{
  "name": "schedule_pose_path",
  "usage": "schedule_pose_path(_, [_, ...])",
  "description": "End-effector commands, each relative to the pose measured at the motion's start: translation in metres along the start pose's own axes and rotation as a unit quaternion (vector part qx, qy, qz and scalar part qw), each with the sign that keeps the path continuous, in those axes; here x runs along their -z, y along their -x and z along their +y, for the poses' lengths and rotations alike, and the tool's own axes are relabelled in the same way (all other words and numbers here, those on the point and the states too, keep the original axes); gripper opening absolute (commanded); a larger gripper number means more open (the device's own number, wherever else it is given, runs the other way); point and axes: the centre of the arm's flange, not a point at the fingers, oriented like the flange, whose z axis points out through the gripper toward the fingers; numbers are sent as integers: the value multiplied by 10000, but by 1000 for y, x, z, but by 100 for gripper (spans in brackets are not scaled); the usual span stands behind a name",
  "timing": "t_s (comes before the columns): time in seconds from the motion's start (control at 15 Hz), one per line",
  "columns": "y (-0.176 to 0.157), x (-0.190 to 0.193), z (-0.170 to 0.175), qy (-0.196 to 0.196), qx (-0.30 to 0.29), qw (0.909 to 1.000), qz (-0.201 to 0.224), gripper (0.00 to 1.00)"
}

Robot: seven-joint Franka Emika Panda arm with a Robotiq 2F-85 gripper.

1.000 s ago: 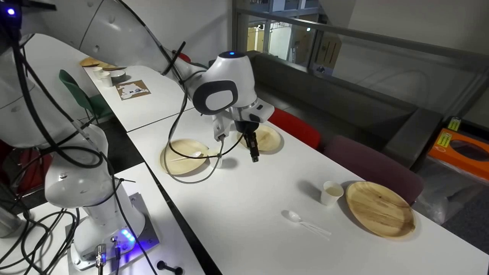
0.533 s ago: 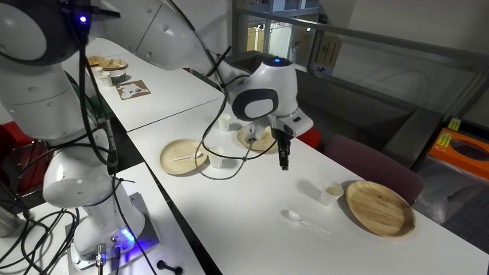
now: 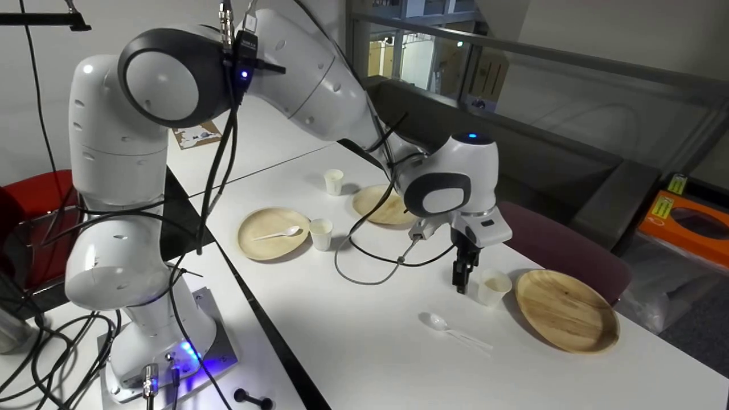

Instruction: Put one spoon on the left plate

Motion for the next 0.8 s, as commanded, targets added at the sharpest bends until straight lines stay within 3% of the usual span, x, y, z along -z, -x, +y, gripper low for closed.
schedule_pose_path(0.0, [-1, 0, -2, 1, -10, 10000, 7, 100])
schedule_pose_path(0.4, [-1, 4, -5, 3, -15, 10000, 16, 100])
schedule_pose_path(0.73, [12, -48, -32, 530, 17, 9986, -67, 100])
